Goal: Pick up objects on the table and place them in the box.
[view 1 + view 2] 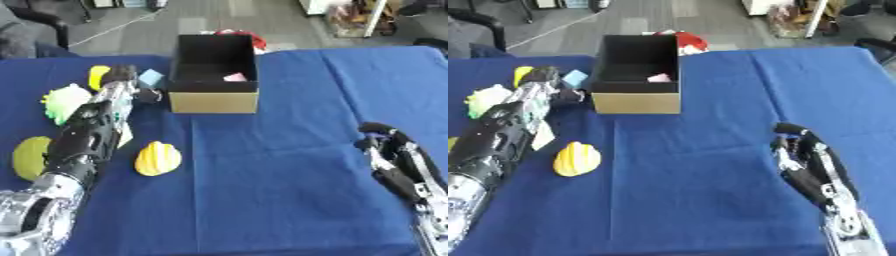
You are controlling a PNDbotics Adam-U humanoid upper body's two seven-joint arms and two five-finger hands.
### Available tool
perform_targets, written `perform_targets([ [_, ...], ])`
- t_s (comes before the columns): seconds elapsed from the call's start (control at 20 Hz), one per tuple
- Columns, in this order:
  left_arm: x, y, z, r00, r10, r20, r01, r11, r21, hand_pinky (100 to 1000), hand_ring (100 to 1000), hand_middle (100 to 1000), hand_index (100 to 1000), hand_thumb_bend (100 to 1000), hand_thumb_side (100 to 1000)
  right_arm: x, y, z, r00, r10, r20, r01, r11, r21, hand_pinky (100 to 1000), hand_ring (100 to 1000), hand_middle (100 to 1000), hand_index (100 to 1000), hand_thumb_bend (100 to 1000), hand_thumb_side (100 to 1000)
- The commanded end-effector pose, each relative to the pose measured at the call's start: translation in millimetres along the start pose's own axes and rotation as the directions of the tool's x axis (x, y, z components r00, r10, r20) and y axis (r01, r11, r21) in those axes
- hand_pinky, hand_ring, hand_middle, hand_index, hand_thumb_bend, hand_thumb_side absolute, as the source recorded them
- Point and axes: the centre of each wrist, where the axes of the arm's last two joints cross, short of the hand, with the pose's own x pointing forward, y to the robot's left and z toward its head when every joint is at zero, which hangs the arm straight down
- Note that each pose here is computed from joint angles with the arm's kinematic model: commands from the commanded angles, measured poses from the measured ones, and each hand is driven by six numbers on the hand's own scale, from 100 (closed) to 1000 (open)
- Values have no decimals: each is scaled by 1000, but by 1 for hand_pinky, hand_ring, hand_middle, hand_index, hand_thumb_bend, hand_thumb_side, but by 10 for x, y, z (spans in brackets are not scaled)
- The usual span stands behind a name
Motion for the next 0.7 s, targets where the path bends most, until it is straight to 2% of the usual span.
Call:
perform_targets([
  [0.05, -17, 124, -14, 1000, 12, -24, -11, 999, 46, 776, 692, 715, 891, 293, 554, 49, -40, -45, 1000, 7, 24, -7, 1000, 2, 755, 660, 743, 799, 100, 358],
  [0.3, -18, 124, -11, 998, 35, -45, -30, 994, 102, 774, 688, 715, 892, 247, 537, 49, -40, -45, 1000, 7, 23, -7, 1000, 4, 755, 661, 743, 799, 100, 355],
  [0.7, 6, 93, -4, 998, 59, -22, -56, 991, 122, 788, 715, 748, 908, 241, 711, 52, -40, -53, 1000, 8, 26, -8, 1000, 6, 755, 661, 743, 799, 100, 355],
])
